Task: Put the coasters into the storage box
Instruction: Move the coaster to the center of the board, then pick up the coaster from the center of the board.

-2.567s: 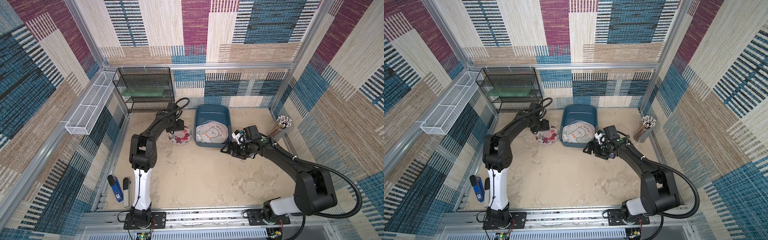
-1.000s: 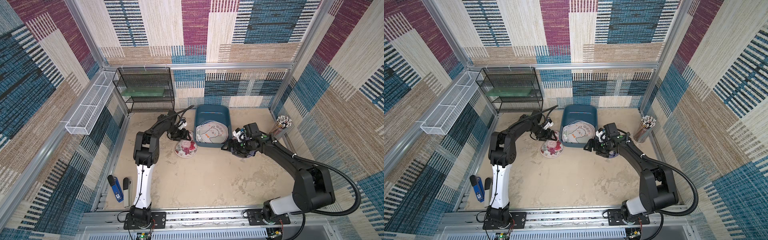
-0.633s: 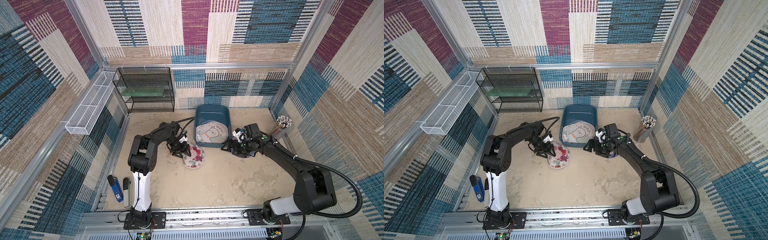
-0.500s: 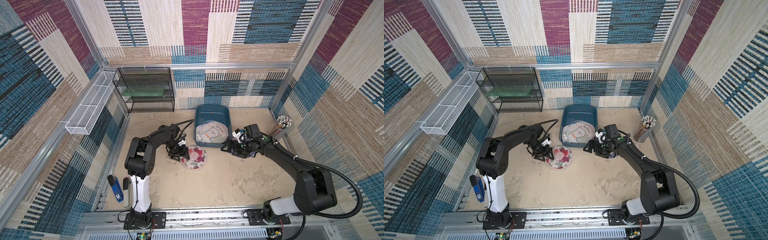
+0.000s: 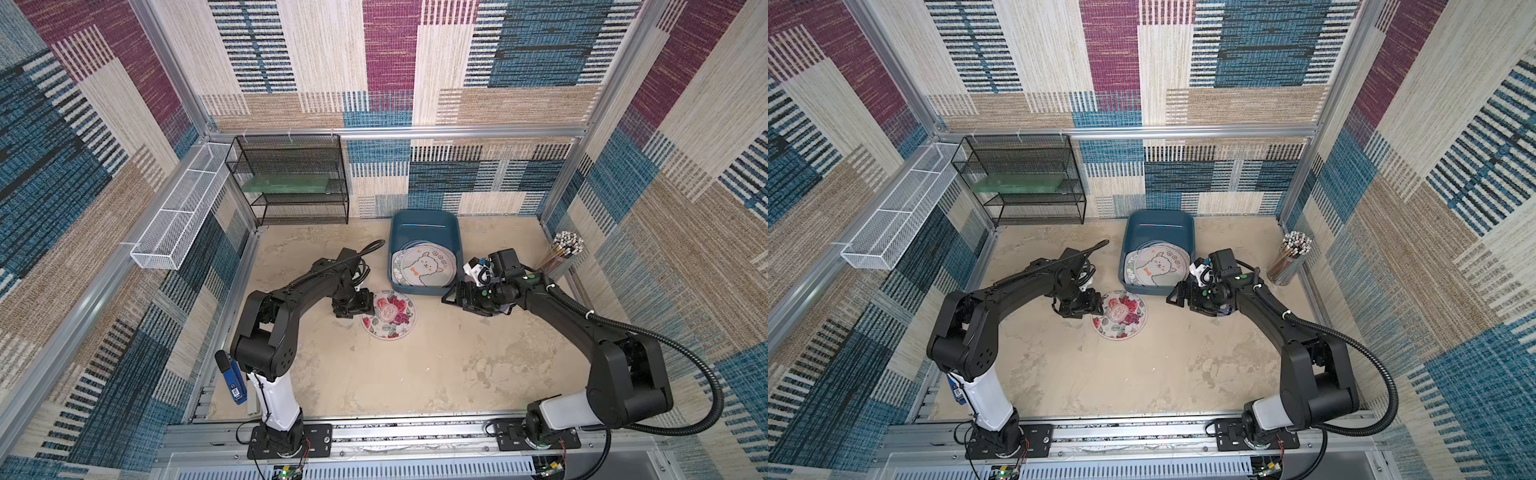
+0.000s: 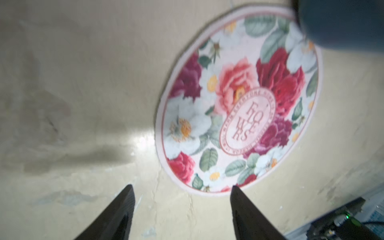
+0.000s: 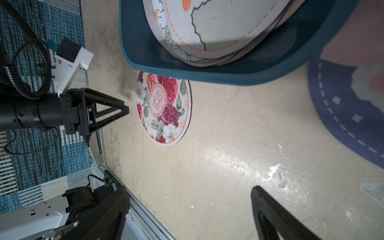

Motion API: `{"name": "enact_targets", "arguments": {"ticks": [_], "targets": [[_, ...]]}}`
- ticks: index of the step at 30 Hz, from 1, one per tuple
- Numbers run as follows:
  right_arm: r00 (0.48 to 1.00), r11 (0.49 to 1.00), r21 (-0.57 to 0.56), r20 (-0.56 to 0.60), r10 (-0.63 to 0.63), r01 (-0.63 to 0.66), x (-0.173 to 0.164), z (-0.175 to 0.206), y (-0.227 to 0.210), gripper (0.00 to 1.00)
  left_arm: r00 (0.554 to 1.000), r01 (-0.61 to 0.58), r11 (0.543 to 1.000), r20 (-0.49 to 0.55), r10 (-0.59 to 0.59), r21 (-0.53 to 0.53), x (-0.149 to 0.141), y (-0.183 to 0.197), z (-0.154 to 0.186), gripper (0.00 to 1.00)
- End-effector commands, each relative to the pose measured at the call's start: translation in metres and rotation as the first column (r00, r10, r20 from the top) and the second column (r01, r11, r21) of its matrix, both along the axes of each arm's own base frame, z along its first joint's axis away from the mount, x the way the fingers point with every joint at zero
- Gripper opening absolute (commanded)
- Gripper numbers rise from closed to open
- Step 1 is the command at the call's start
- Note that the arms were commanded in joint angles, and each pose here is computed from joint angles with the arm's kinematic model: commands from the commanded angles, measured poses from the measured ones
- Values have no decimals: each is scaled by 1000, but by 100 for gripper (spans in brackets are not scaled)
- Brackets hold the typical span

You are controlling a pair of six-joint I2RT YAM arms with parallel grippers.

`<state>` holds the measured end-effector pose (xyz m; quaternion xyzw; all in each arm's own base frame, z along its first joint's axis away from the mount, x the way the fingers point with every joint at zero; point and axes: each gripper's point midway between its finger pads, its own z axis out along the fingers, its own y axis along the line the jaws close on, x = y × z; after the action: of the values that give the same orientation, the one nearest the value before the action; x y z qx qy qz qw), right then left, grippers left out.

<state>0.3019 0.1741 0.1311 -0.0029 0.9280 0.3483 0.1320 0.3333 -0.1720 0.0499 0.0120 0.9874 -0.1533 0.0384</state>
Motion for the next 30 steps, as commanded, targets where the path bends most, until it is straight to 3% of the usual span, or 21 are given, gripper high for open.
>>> {"name": "enact_targets", "arguments": {"ticks": [1,7,12,30], "targets": [[999,999,20,6,48,-49,-6,-2,9,95,996,-34,999,80,33,8,29,-1,-6,72],[992,992,7,-25,127,-126,-24,-28,43,95,996,-19,1000,92,17,17,39,-3,-24,71],[992,991,-19,-15,128,-129,-16,-45,70,94,996,-7,1000,94,6,7,42,-7,-28,70],[994,989,-108,-58,95,-100,1,-95,105,86,999,52,998,-5,-52,-41,-10,-11,-36,67]]}}
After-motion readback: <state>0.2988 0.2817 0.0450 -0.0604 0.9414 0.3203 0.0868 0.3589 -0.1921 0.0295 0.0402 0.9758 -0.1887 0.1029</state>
